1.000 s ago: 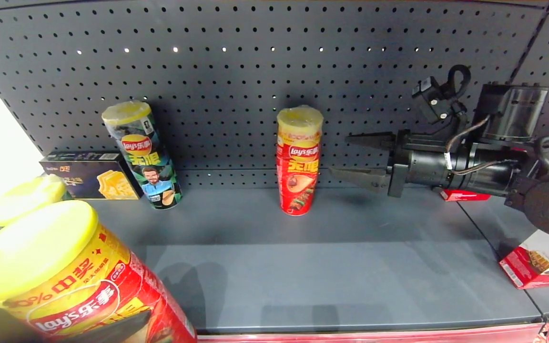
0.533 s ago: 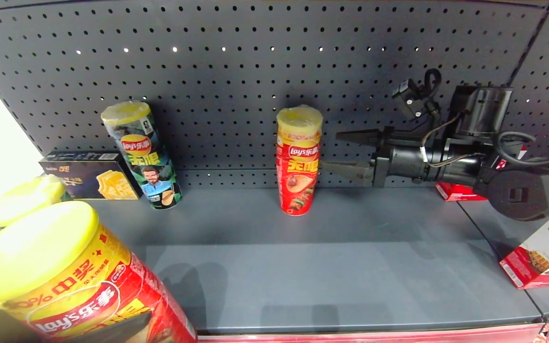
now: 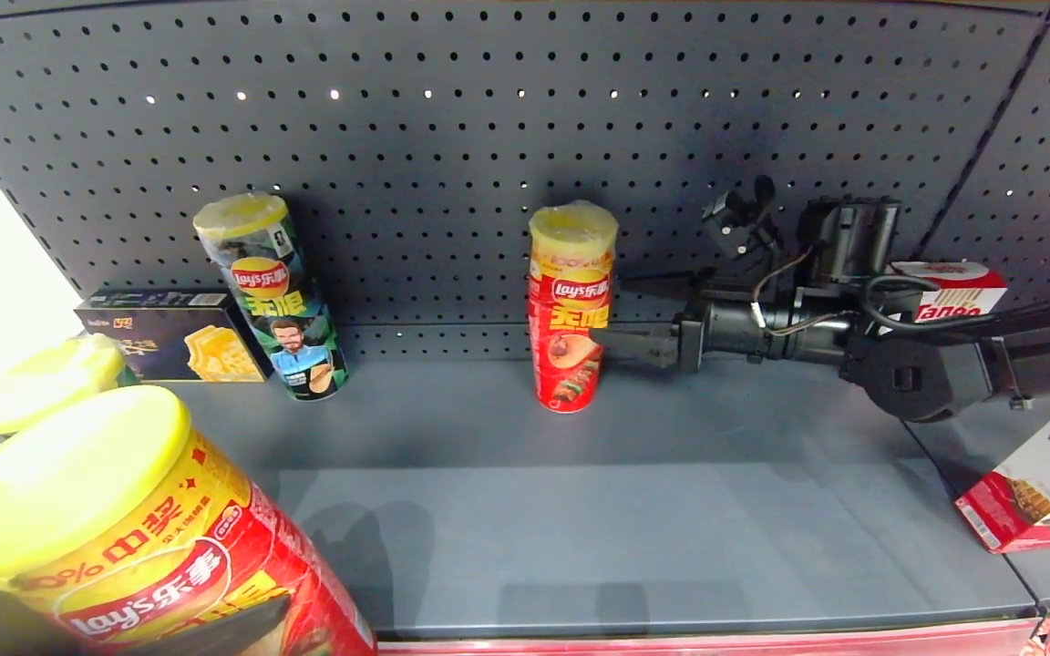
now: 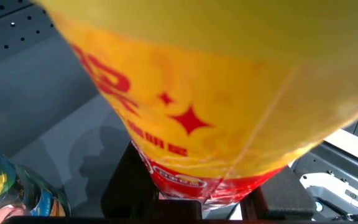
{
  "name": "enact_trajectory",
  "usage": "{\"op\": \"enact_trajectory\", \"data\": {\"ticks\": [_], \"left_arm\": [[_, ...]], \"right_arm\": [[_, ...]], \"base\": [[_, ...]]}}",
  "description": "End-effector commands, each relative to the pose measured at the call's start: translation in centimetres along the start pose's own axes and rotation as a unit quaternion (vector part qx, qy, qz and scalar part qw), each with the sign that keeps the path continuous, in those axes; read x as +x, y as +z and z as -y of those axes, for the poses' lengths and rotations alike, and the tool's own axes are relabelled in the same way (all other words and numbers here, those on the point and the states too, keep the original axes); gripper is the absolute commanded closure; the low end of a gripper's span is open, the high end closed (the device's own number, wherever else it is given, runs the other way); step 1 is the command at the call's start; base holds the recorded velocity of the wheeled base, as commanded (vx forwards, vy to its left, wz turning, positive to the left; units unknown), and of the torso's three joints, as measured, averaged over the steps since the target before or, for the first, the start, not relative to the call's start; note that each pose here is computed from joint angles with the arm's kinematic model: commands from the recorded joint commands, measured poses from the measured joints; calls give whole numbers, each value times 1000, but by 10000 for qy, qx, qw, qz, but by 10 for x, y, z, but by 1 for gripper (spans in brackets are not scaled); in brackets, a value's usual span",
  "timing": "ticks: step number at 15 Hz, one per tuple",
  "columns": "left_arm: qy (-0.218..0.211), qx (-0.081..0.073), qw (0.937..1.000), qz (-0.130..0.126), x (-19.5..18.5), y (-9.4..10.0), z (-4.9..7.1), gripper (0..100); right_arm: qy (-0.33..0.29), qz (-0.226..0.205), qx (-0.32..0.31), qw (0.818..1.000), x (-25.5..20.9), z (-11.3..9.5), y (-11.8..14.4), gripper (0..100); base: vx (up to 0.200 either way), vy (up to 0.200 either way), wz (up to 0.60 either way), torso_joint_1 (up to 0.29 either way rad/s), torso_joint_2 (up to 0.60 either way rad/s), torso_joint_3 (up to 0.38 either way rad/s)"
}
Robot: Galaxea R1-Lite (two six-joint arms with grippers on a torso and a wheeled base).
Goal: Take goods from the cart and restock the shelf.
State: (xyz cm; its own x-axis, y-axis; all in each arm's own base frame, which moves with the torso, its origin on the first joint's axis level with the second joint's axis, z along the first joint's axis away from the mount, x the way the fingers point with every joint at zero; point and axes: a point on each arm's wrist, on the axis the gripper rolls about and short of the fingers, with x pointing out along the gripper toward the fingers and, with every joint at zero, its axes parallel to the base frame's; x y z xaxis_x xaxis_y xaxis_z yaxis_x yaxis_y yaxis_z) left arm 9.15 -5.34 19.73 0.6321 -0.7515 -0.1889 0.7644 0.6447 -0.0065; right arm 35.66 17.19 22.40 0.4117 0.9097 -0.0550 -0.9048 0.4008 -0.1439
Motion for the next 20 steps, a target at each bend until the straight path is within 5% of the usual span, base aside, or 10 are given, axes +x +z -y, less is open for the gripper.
{"op": "enact_trajectory", "data": {"ticks": [1,16,17,20], "left_arm": [[-2,0,10000,0,0,0,0,100],[13,-114,9999,-99,0,-6,0,100],[6,-111,9999,-92,0,-6,0,100],[5,-118,9999,-106,0,-7,0,100]], "right_arm": [[28,-64,57,10000,8,3,-10,0],[294,-36,65,9995,57,5,-38,0],[292,-24,55,9996,57,5,-37,100],[271,-35,67,9996,55,3,-34,100]], "base": [[0,0,0,0,0,0],[0,0,0,0,0,0],[0,0,0,0,0,0],[0,0,0,0,0,0]]}}
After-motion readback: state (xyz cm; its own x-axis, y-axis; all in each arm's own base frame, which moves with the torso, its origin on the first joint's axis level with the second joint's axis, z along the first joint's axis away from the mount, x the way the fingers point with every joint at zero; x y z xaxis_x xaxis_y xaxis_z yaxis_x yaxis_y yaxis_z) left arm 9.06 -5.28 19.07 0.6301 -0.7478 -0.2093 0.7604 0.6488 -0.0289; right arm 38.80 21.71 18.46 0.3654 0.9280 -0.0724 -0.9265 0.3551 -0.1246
